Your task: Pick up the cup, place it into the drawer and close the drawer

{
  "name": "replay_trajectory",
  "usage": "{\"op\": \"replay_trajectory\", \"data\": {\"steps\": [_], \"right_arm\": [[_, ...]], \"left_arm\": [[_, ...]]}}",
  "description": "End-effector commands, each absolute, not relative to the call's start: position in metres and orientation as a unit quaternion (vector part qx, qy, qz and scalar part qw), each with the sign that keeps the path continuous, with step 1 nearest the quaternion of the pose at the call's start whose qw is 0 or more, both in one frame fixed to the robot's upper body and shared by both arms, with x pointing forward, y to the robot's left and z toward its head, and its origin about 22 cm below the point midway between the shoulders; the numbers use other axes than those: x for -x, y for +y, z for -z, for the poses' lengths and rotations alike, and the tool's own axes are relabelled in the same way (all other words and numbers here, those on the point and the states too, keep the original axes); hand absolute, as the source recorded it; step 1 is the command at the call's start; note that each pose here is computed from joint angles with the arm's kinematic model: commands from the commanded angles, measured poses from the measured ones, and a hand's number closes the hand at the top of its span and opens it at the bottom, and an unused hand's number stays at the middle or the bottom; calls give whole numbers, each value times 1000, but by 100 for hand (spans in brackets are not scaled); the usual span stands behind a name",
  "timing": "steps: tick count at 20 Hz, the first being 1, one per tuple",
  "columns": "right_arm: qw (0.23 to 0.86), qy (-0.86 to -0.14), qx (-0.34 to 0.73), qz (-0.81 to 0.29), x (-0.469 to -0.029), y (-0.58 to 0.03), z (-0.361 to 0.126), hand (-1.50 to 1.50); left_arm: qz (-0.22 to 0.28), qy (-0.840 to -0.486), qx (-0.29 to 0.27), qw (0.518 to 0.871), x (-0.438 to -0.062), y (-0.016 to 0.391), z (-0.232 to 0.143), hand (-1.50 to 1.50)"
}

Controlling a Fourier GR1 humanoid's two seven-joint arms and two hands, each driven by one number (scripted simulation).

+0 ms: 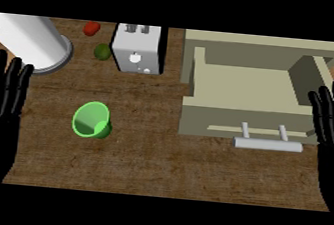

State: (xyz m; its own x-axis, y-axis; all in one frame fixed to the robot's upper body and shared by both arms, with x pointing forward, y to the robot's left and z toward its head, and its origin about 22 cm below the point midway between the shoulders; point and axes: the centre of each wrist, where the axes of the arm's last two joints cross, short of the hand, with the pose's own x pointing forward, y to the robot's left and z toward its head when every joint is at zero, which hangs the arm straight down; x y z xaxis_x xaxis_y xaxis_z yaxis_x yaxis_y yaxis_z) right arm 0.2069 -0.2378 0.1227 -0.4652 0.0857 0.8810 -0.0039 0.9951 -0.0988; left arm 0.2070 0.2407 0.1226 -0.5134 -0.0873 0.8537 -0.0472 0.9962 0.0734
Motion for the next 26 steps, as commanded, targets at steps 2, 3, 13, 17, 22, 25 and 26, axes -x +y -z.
{"op": "replay_trajectory", "data": {"steps": [2, 3, 13, 17, 22, 25, 26], "right_arm": [[502, -863, 31, -46, -206, -243, -119, -150], [497, -866, 22, -49, -221, -243, -136, -150], [553, -826, -31, -102, -232, -239, -119, -150], [555, -826, -30, -97, -254, -246, -115, -150], [545, -831, -38, -101, -253, -235, -125, -150], [536, -836, -29, -110, -265, -250, -140, -150], [544, -831, -33, -108, -256, -233, -121, -150]], "left_arm": [[58, -872, 5, 486, -201, 250, -123, -150], [62, -873, 30, 483, -209, 248, -127, -150], [-19, -802, 124, 584, -239, 308, -102, -150], [0, -782, 90, 616, -236, 285, -68, -150], [-2, -766, 80, 638, -274, 284, -25, -150], [-8, -764, 56, 643, -288, 324, -18, -150], [-8, -755, 68, 653, -259, 325, 18, -150]]}}
